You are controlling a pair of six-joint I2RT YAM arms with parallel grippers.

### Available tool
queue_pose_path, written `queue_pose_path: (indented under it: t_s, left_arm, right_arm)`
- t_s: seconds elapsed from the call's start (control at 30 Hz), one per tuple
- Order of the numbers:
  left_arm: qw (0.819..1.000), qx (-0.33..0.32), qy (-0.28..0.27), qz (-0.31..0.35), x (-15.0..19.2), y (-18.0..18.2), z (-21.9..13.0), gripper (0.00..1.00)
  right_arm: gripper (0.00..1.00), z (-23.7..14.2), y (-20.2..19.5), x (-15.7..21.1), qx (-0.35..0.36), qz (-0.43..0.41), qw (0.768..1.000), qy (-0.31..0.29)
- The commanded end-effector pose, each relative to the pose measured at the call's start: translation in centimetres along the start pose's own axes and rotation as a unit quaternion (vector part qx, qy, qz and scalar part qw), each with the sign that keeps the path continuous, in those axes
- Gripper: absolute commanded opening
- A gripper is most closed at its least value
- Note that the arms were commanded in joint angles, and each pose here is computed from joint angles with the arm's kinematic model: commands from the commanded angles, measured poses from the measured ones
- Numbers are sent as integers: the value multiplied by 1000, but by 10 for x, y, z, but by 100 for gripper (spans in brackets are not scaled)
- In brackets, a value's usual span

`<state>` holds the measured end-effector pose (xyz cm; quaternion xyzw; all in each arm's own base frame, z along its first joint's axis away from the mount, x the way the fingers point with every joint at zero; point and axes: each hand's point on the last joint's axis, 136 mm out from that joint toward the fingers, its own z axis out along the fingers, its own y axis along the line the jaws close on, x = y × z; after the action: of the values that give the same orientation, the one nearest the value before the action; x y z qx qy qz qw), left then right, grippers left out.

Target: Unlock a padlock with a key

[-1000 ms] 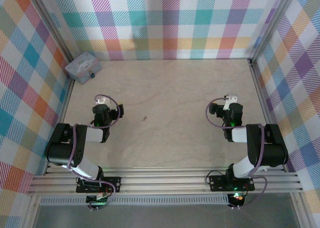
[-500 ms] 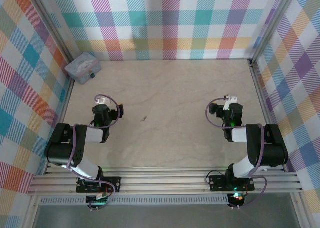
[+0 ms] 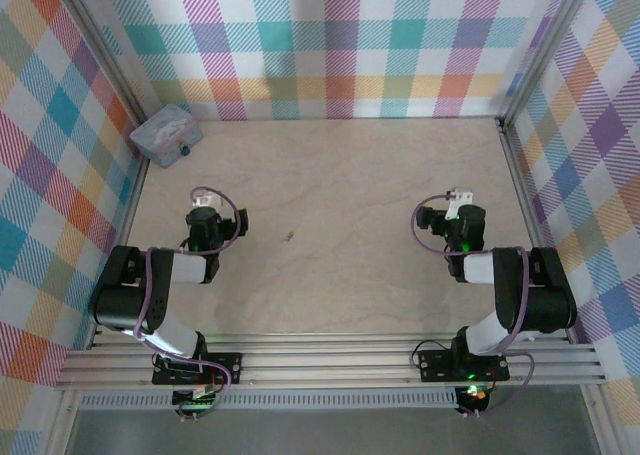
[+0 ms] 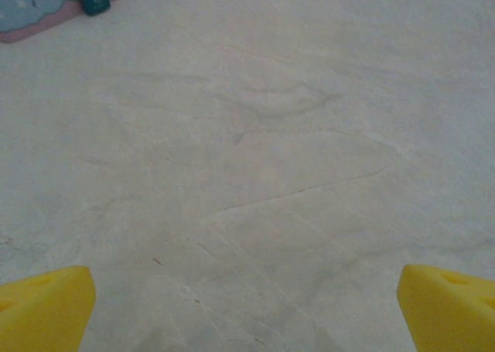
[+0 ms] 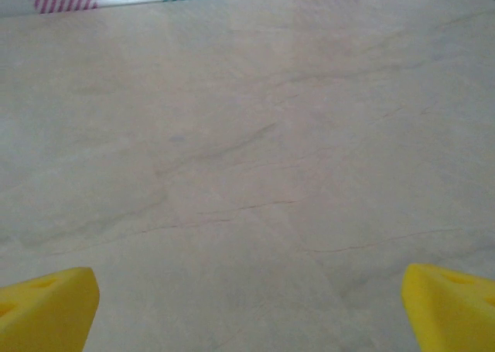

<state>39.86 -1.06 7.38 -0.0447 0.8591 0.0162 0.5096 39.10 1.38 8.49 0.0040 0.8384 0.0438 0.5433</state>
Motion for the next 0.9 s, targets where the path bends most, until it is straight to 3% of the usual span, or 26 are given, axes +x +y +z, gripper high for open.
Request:
queue_pose_path:
  t_s: [0.0,0.17,0.33,0.5,0.67,0.87]
  left_arm:
    - [999,-20,25,-7,-30,6,-5,100]
    - [994,-74,67,-45,-53,21,-7,100]
    - [970,-166,137,-117,-83,53,-10,100]
    - [950,-154,168,-213,-109,69,3,100]
    - [953,-167,162,-195,-137,86,28,99]
    - [944,-205,159,-204,-153,112,70,97]
  right_arm:
    - [100,-7,16,-28,-38,-16,999,-8]
    - [100,-14,16,-35,-28,40,997,54]
    - [100,-20,31,-43,-59,93,987,114]
    - [99,-19,39,-50,-63,130,978,151]
    - [95,-12,62,-54,-90,124,973,171]
    - [93,2,91,-37,-110,114,962,221]
